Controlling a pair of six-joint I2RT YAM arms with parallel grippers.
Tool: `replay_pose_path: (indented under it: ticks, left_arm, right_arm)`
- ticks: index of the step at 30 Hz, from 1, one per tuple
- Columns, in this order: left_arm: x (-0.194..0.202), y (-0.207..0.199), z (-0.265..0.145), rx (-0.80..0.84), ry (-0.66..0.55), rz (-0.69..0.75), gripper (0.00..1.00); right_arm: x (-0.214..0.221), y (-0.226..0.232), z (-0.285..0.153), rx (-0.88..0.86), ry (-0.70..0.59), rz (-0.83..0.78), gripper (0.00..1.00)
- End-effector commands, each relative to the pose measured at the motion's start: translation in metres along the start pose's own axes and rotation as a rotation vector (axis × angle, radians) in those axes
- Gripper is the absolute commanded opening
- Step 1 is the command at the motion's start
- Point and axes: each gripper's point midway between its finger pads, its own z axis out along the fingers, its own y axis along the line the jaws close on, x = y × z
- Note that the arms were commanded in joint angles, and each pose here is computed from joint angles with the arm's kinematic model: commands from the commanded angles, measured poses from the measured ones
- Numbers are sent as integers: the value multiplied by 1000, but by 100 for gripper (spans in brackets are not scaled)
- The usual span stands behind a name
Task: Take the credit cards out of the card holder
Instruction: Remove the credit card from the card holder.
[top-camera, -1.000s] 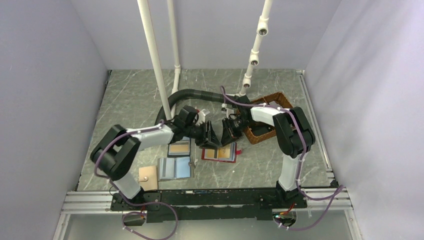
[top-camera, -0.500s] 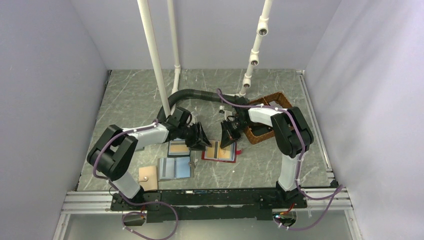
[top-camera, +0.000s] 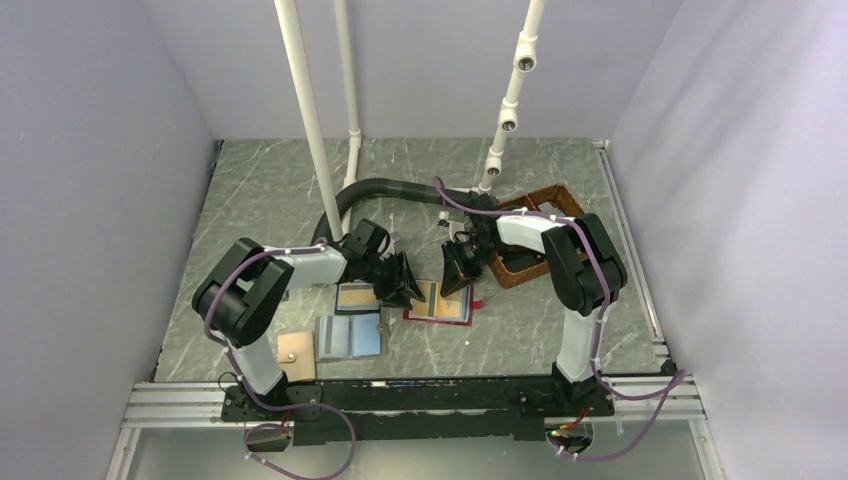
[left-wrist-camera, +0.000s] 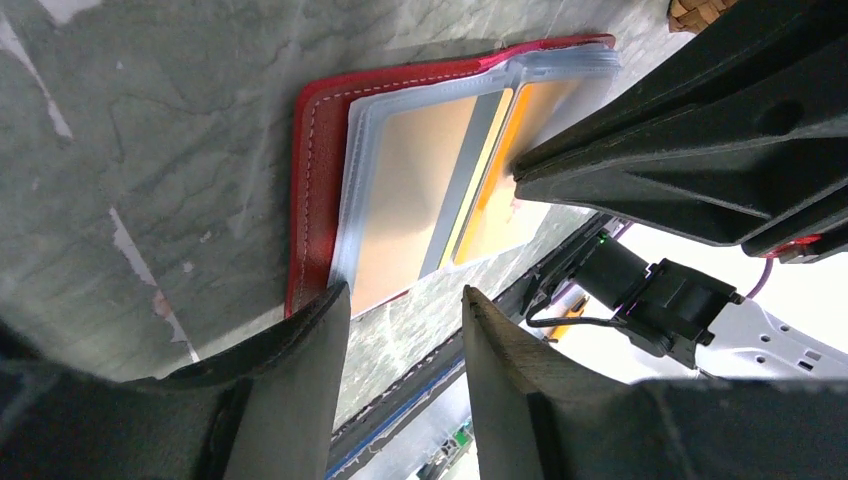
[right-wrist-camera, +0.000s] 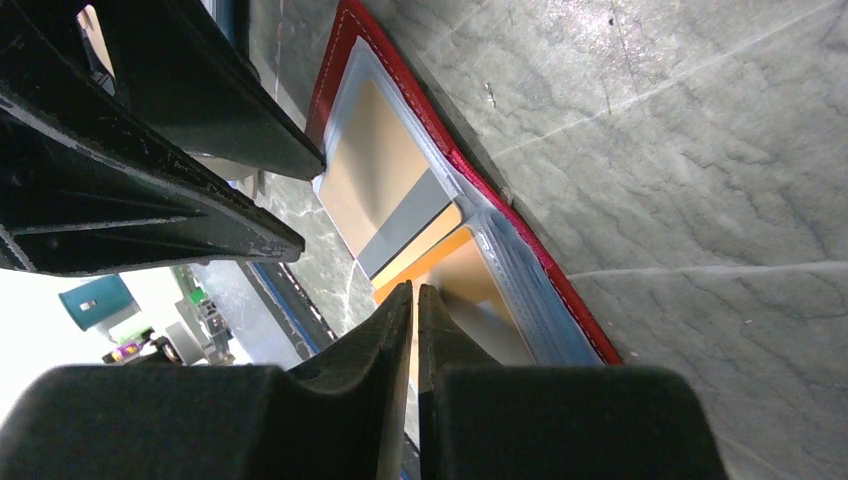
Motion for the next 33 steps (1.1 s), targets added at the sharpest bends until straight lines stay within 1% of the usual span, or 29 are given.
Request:
replay_pose_path:
  ticks: [1,5,8,10,16,20,22,26,33]
  left_arm:
    - [-5,-23,-6,65,-19,55,50]
    - [-4,-19,-3,41,-5,42,50]
    - [1,-4,3,-43,22,23,50]
    - [4,-2,7,-67,40,22,51]
    - [11,-9,18,-37,84,32,51]
    - [11,-13,16,-27,79,44,50]
    - [11,-21,14,20,70,62,50]
    - [5,-50,8,183,28,103,48]
    - [-6,-65,-3,274,-44,106,48]
  right_arm:
    - [0,-17,-1,69,2,-19,9]
    - [1,-16,0,62,6,-15,9]
    - [0,-15,0,57,6,-14,9]
    - [1,-15,0,58,5,-14,9]
    - [1,-14,0,54,7,-13,9]
    - [2,-14,2,54,13,-14,9]
    - [3,-13,2,52,16,-14,9]
    - [3,-12,2,48,18,-16,9]
    - [2,-9,1,40,12,-22,9]
